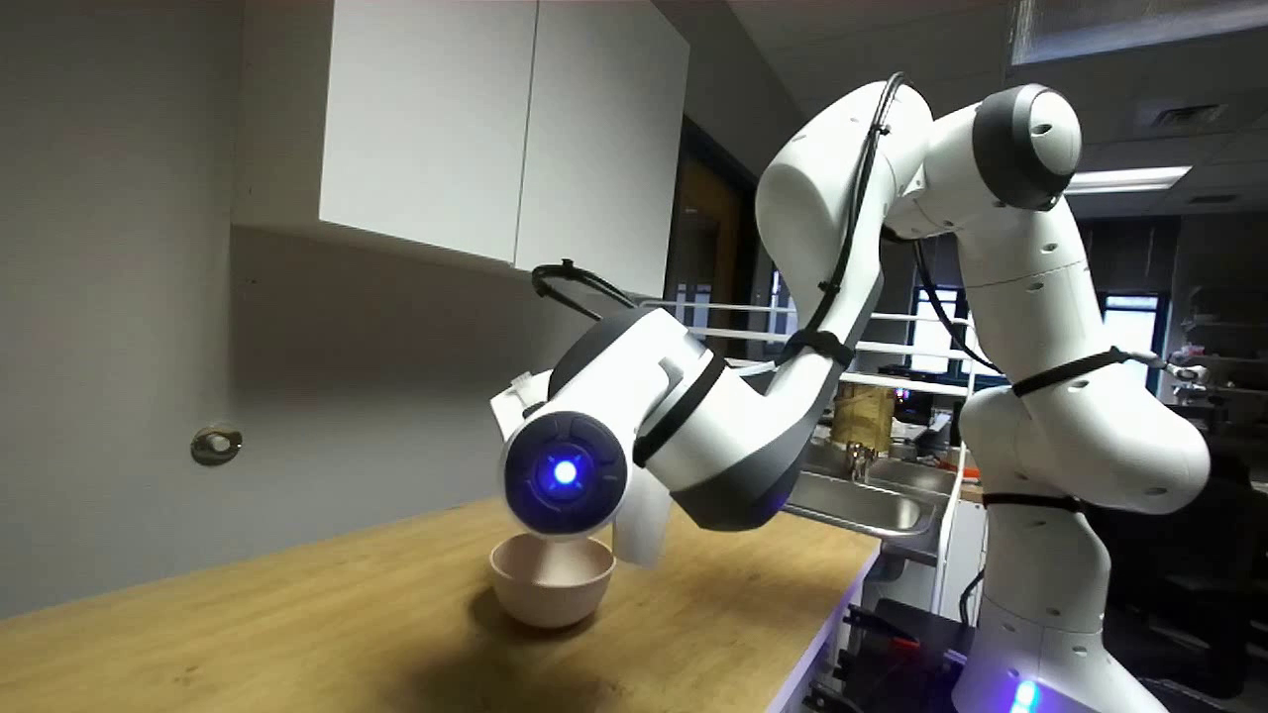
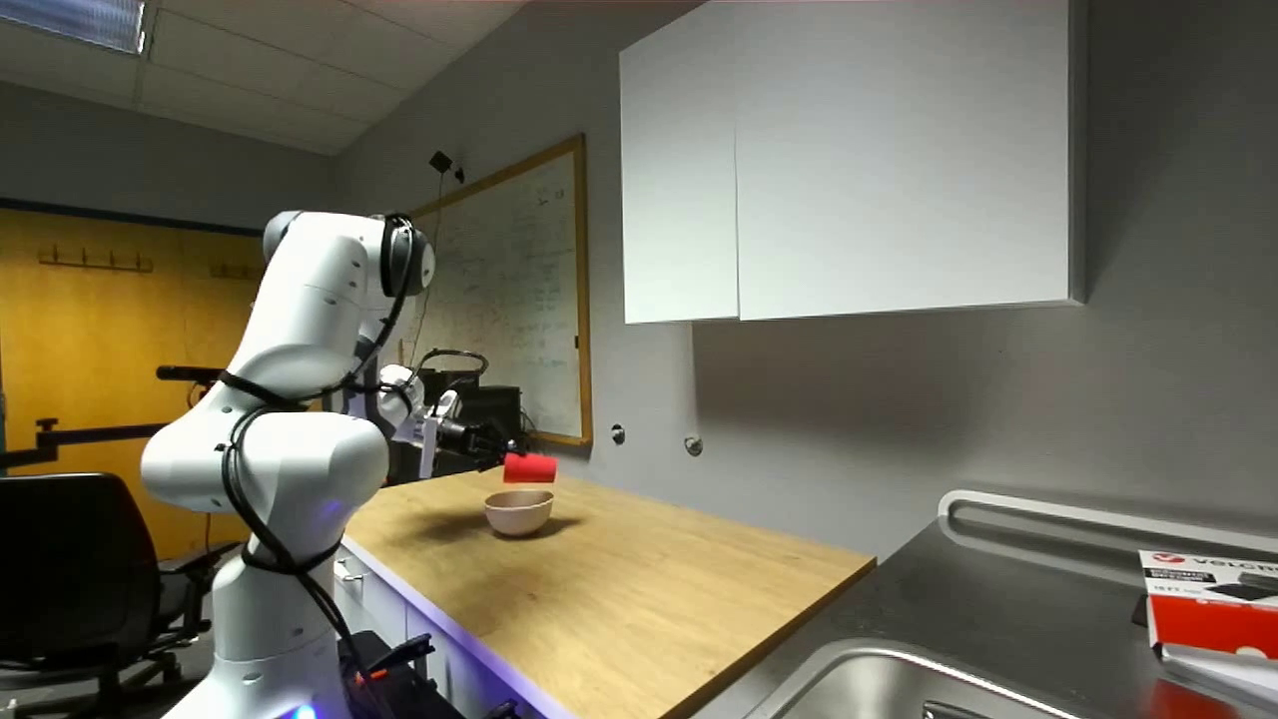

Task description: Pour the things in the cup into the bowl

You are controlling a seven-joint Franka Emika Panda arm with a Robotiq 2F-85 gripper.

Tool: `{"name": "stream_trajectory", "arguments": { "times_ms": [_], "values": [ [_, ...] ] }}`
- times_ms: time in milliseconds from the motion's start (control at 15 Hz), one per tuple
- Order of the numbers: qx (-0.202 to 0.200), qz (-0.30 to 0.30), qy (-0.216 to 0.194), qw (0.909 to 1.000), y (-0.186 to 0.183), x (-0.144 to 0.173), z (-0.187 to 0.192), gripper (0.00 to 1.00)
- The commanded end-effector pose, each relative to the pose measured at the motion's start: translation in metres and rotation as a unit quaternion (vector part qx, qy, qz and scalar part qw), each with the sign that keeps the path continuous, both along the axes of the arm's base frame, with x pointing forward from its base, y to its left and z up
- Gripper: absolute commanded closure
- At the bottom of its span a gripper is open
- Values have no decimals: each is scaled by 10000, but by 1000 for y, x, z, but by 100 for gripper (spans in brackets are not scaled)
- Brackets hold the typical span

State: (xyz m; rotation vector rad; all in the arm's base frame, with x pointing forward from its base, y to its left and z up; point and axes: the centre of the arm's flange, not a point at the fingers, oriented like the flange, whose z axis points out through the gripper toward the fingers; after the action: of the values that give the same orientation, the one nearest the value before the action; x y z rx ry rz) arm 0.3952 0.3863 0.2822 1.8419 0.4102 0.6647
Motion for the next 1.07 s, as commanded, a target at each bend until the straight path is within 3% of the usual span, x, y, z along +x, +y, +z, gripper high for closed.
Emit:
{"name": "stream_trajectory", "arguments": {
  "times_ms": [0,467,1000],
  "values": [
    [-167,-106,-518,9985,11,-7,-5,97],
    [-694,-184,-1472,9865,12,-37,-34,98],
    [-1360,93,-2455,9598,19,-59,-68,98]
  ]
}}
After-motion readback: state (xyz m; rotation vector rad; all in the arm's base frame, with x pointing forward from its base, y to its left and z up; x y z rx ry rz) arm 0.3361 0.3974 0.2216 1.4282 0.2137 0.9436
